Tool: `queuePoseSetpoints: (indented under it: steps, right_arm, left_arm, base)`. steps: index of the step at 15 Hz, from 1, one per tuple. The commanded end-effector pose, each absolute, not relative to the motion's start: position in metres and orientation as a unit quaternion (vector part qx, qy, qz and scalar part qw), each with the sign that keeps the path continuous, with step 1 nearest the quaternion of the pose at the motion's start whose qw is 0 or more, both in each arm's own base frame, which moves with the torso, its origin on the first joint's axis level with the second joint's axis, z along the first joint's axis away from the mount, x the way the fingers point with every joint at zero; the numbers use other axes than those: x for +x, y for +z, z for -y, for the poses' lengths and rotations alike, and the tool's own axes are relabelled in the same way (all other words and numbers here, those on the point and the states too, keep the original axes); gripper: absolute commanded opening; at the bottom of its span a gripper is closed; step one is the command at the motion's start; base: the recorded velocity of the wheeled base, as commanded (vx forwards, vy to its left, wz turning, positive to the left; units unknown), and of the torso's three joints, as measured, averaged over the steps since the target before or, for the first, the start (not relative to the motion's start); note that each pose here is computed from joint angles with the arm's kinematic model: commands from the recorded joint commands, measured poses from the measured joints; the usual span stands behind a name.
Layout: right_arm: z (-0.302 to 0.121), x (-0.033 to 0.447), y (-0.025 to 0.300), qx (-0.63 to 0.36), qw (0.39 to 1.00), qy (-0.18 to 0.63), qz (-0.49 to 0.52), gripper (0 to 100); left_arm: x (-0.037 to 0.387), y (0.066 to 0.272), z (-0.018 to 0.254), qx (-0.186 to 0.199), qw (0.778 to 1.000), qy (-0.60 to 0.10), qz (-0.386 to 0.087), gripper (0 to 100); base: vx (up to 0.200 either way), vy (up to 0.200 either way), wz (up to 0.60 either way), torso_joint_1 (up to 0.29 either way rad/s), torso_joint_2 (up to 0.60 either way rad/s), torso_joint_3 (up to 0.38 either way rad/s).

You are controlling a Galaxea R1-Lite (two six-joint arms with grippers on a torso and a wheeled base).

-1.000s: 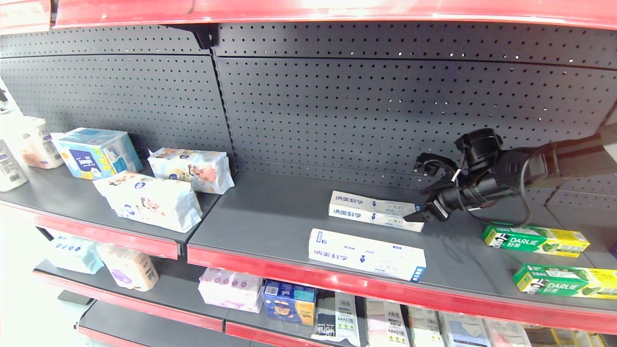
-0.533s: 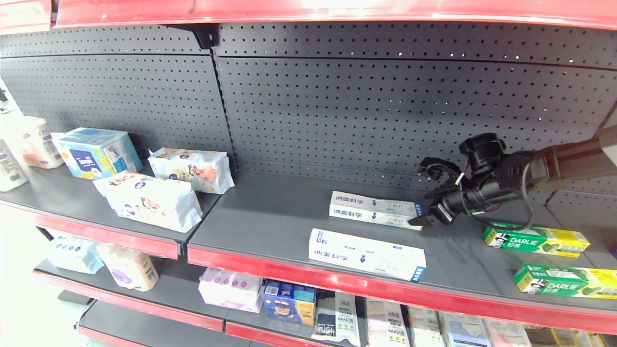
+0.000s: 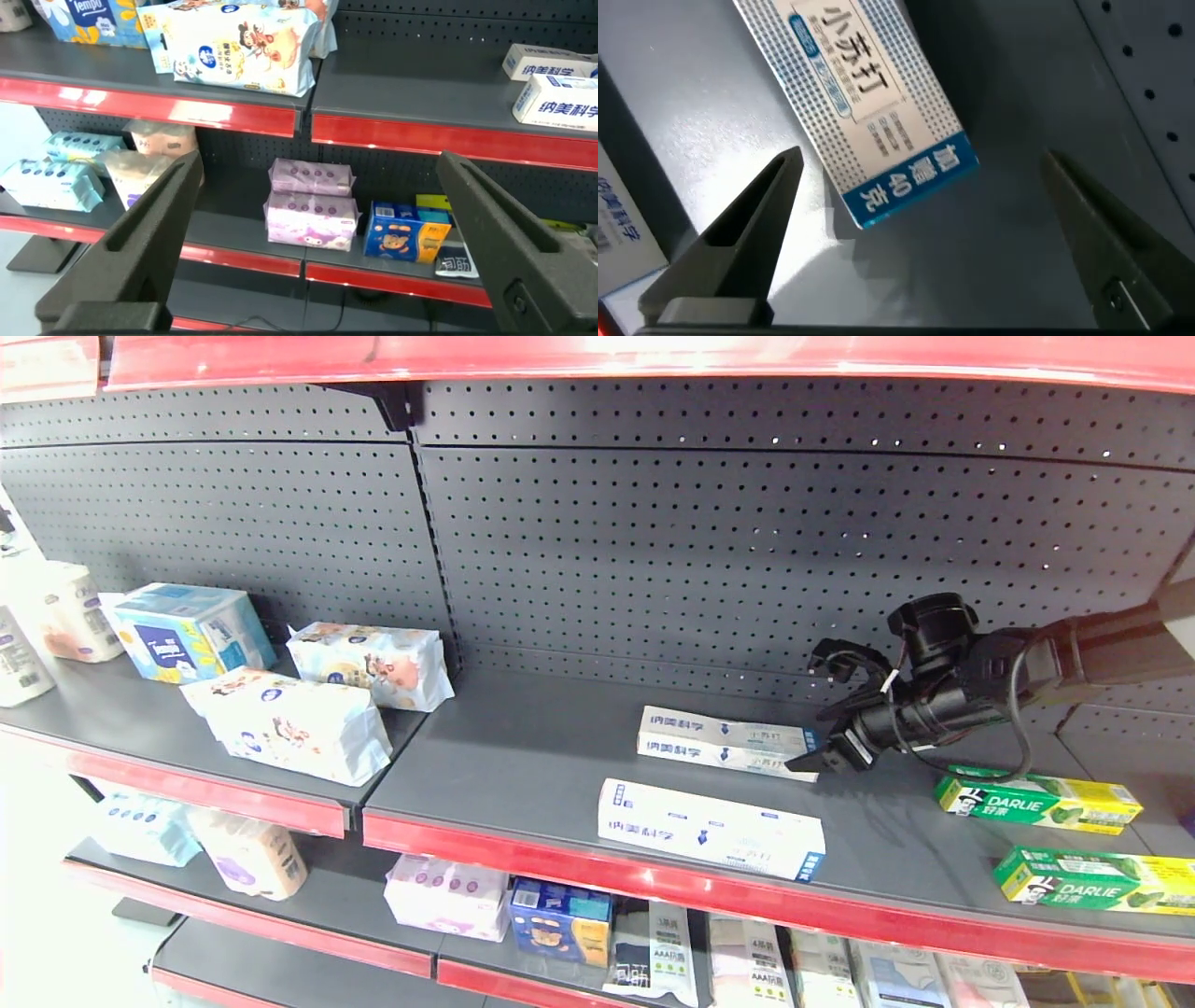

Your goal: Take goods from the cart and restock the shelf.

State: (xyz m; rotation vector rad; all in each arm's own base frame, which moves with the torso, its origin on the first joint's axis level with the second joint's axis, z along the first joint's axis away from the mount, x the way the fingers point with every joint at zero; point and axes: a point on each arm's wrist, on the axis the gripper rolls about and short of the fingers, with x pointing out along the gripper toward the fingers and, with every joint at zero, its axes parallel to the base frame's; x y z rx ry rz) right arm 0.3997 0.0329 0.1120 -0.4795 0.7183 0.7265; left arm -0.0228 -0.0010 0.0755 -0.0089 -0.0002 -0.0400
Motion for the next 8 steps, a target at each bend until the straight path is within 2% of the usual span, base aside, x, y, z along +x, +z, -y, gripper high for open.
queuePoseSetpoints:
  steps: [1, 8]
  right_arm:
    - [-0.0338, 0.3979, 0.1165, -0.223, 0.846, 0.352, -0.332, 100]
    - [-0.0361, 0.3999, 0.1251, -0.181, 0.861, 0.341, -0.332, 100]
  left_arm:
    - [-0.0228, 0.0755, 0.001, -0.005, 1.0, -0.02, 0.0, 100]
    - [-0.0228, 0.0755, 0.001, -0.005, 1.0, -0.019, 0.0, 100]
  base:
    - [0.0, 0.0, 0.0, 0.0, 0.0, 0.0]
    - [0.0, 0.0, 0.0, 0.0, 0.0, 0.0]
